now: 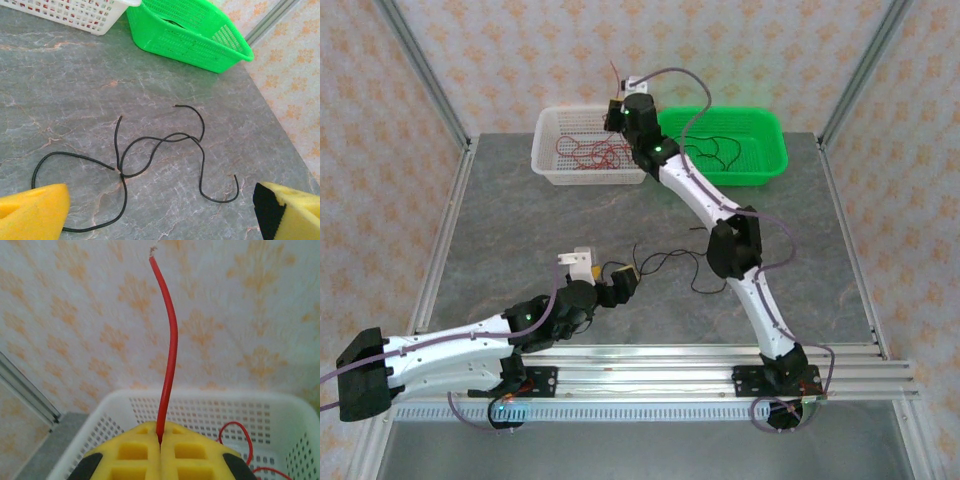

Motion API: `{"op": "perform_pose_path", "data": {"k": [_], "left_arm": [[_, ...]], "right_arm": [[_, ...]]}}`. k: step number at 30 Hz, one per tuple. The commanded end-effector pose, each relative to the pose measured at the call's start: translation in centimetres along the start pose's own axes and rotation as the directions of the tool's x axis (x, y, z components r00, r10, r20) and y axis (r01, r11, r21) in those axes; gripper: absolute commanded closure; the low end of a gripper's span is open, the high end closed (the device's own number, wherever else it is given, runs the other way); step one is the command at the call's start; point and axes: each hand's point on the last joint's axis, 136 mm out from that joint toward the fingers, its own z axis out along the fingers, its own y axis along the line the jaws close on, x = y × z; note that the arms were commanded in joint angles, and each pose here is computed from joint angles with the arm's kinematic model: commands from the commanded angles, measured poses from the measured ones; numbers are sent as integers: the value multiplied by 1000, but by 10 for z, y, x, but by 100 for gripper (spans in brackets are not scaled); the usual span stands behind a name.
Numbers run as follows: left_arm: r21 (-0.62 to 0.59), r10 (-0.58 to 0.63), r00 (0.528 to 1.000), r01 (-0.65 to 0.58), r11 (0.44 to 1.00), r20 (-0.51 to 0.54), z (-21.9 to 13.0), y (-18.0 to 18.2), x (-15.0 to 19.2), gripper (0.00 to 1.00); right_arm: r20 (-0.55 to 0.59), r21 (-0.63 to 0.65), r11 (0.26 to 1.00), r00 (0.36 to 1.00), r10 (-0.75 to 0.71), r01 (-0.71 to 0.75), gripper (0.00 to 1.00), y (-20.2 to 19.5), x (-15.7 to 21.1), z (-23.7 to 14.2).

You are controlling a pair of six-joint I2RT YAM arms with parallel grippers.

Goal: Untangle the cables

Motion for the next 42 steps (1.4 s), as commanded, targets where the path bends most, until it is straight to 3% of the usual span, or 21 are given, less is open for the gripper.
{"op": "perform_pose_path", "data": {"k": [1,5,7,13,20,22,30,42], "left_arm": [[-15,-1,1000,1,1000,-11,-2,2,2,5],[-22,-1,1000,1,1000,-16,-3,4,3,5],[-26,-1,1000,0,1000,-18,-3,5,4,5],[-34,-3,1000,2,999,-26,-2,5,5,6],[-45,-8,999,6,999,-44,1,2,9,7],[-56,-8,999,5,998,-54,3,3,12,7],[-153,36,995,-50,987,-91,16,12,24,9],[-241,56,993,-80,967,-107,51,36,15,21]], "right_arm": [[-11,19,1000,1000,17,-17,100,-7,14,9],[-98,54,999,995,10,-5,100,-20,55,19],[-141,70,998,990,3,7,95,-25,72,21],[-220,103,994,975,-24,48,59,-34,88,16],[-223,114,990,973,-58,85,22,-31,59,-3],[-223,121,988,973,-64,92,18,-30,49,-10],[-255,164,983,966,-33,77,17,-32,22,-50],[-278,119,992,959,64,-31,21,-36,26,-145]]}}
